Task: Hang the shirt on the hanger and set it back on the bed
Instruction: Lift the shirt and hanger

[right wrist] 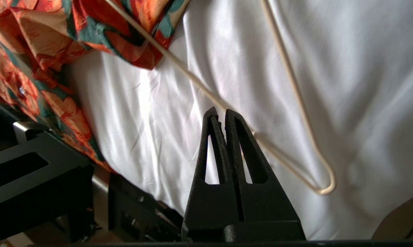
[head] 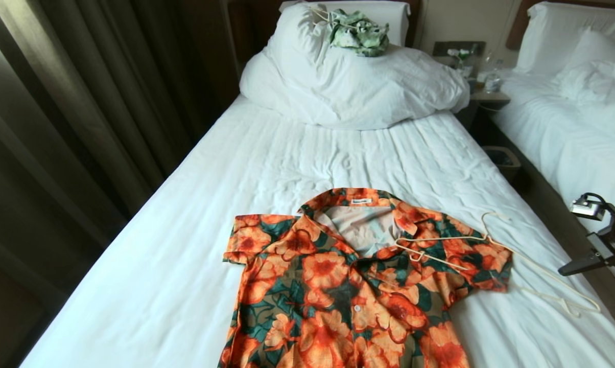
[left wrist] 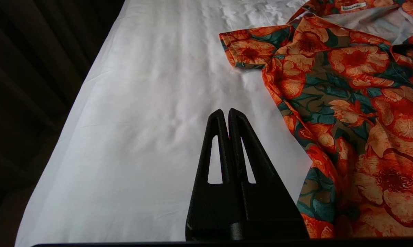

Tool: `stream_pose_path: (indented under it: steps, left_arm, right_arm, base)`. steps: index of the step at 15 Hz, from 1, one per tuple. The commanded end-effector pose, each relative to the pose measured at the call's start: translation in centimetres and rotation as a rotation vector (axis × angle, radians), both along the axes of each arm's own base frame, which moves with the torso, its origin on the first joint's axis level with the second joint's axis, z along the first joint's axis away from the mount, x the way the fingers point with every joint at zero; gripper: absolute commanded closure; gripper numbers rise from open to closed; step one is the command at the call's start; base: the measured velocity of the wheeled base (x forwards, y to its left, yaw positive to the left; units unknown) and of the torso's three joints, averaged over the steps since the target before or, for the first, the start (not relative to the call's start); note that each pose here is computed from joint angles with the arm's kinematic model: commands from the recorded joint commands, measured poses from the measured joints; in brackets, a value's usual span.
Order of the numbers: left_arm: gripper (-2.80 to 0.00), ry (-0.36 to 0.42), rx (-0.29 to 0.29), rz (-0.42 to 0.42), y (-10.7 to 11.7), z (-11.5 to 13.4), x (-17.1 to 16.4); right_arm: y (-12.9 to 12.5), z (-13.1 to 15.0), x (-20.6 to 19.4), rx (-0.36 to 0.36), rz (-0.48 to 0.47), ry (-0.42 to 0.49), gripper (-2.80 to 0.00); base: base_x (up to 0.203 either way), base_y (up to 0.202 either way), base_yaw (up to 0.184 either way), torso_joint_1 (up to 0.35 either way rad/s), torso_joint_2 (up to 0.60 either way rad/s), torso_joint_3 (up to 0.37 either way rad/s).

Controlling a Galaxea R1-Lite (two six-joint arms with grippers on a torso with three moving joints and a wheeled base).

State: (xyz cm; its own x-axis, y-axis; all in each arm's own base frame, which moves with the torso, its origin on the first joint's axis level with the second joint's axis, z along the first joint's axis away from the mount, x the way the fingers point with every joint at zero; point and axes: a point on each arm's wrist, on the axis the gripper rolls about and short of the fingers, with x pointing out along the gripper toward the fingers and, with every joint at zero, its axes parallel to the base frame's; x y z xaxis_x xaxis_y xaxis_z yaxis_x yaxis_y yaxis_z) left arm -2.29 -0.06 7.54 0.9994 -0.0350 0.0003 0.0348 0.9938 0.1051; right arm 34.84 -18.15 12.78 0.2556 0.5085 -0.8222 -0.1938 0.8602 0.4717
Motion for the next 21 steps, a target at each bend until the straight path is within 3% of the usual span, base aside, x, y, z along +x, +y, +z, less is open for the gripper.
stream_pose_path:
  steps: [1,2,6,8,11,21]
  left_arm:
    - [0.0,0.001,0.001,0.0,0.0,0.0,0.0]
    - [0.0,0.002,0.001,0.0,0.0,-0.1,0.0]
    - [0.0,0.001,0.001,0.0,0.0,-0.1,0.0]
    - [0.0,0.0,0.001,0.0,0.0,0.0,0.0]
    - [0.0,0.0,0.001,0.0,0.0,0.0,0.0]
    - [0.0,0.0,0.001,0.0,0.0,0.0,0.0]
  right_arm:
    - [-0.5,-2.4,1.5,-0.005,0.017,-0.021,0.0]
    - [-0.3,-2.5,2.1,-0.024,0.032,-0.058,-2.8]
    - [-0.4,-2.4,2.8,0.038,0.064,-0.192,-2.8]
    - [-0.2,-2.9,3.2,0.053,0.075,-0.208,-2.8]
    - [-0.2,-4.7,4.3,0.171,0.08,-0.284,-2.8]
    - [4.6,-6.2,4.9,0.237,0.181,-0.197,-2.8]
  base:
    - [0.0,0.0,0.0,0.0,0.0,0.0]
    - [0.0,0.0,0.0,0.0,0.0,0.0]
    - [0.0,0.0,0.0,0.0,0.0,0.0]
    - [0.0,0.0,0.0,0.0,0.0,0.0]
    - [0.0,0.0,0.0,0.0,0.0,0.0]
    - [0.0,0.0,0.0,0.0,0.0,0.0]
